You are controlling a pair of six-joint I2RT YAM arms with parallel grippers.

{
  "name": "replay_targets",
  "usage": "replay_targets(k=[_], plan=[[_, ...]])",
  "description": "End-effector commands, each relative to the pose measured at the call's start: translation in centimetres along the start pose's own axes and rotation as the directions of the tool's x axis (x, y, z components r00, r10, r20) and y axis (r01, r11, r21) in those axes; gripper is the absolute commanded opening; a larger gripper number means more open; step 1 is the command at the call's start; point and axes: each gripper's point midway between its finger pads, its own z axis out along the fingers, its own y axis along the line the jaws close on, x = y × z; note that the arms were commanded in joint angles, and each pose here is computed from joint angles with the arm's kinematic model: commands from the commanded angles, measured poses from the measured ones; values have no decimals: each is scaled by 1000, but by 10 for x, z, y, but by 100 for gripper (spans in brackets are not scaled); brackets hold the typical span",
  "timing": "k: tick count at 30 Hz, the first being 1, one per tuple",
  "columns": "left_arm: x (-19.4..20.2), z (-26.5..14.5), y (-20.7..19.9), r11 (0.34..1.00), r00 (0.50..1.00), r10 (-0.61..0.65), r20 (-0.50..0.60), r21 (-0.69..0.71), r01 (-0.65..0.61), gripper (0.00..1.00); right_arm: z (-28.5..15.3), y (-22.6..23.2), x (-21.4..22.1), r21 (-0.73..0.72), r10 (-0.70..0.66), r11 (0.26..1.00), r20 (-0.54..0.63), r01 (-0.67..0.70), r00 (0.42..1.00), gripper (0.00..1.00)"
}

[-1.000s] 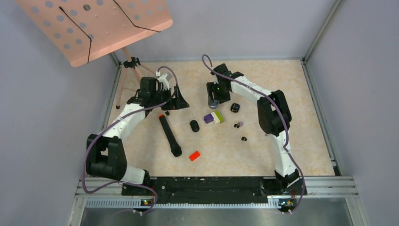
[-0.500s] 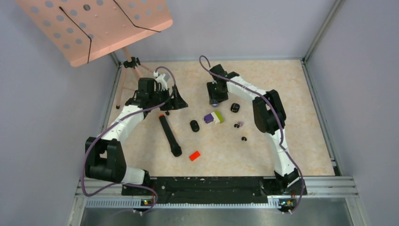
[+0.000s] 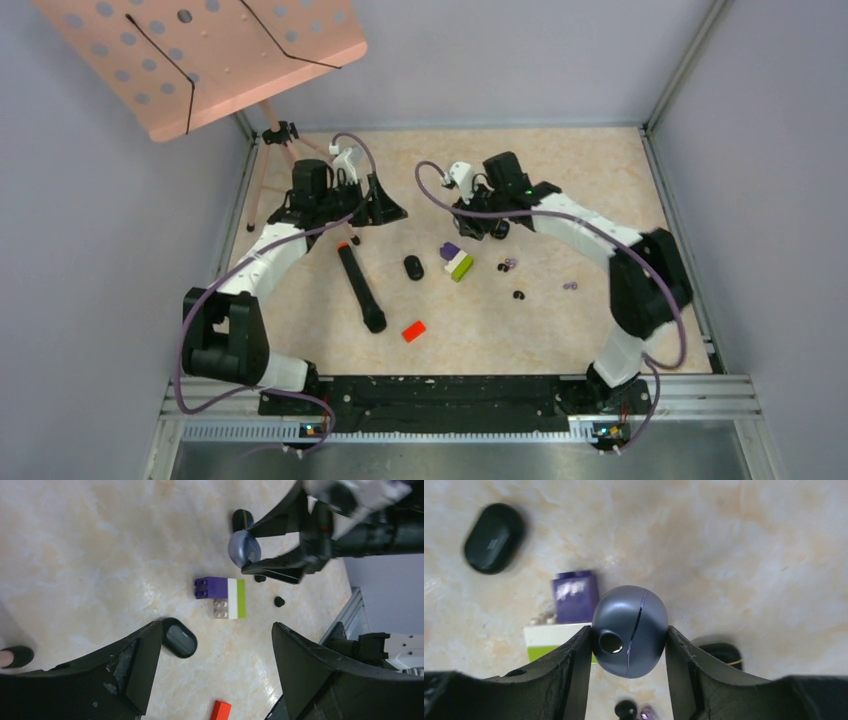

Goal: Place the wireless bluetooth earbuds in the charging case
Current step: Pick up the charging case at the center of the board.

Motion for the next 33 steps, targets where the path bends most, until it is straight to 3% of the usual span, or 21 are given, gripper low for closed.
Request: replay_targets(k=[1, 5, 9, 15, 22, 28, 30, 32, 33], plan=[[-21, 5, -45, 971, 996, 76, 40, 225, -83, 84, -74, 13, -99, 174, -491, 870, 381, 460, 784, 21], [-22, 13, -71, 940, 991, 134, 14, 315, -131, 82, -93, 32, -115, 252, -607, 793, 410, 555, 681, 21], [-22, 19, -92, 911, 984, 176, 9, 378, -167, 80, -98, 46, -123, 301, -679, 731, 403, 612, 613, 20], [-21, 26, -106, 892, 979, 204, 2, 411, -186, 80, -103, 58, -133, 322, -713, 696, 412, 642, 567, 20], [-25, 39, -101, 909, 982, 190, -6, 378, -174, 71, -111, 69, -146, 326, -712, 692, 451, 644, 538, 20], [-24, 43, -106, 888, 978, 209, -16, 422, -183, 48, -113, 73, -151, 302, -673, 729, 480, 615, 563, 19], [-22, 43, -109, 876, 976, 219, -20, 445, -187, 31, -113, 73, -150, 294, -655, 746, 484, 598, 580, 20], [-19, 43, -110, 864, 974, 225, -31, 468, -185, 17, -112, 70, -150, 284, -621, 778, 484, 560, 617, 25], [-17, 43, -111, 857, 972, 230, -37, 481, -185, 13, -111, 68, -149, 275, -597, 797, 484, 537, 640, 33]])
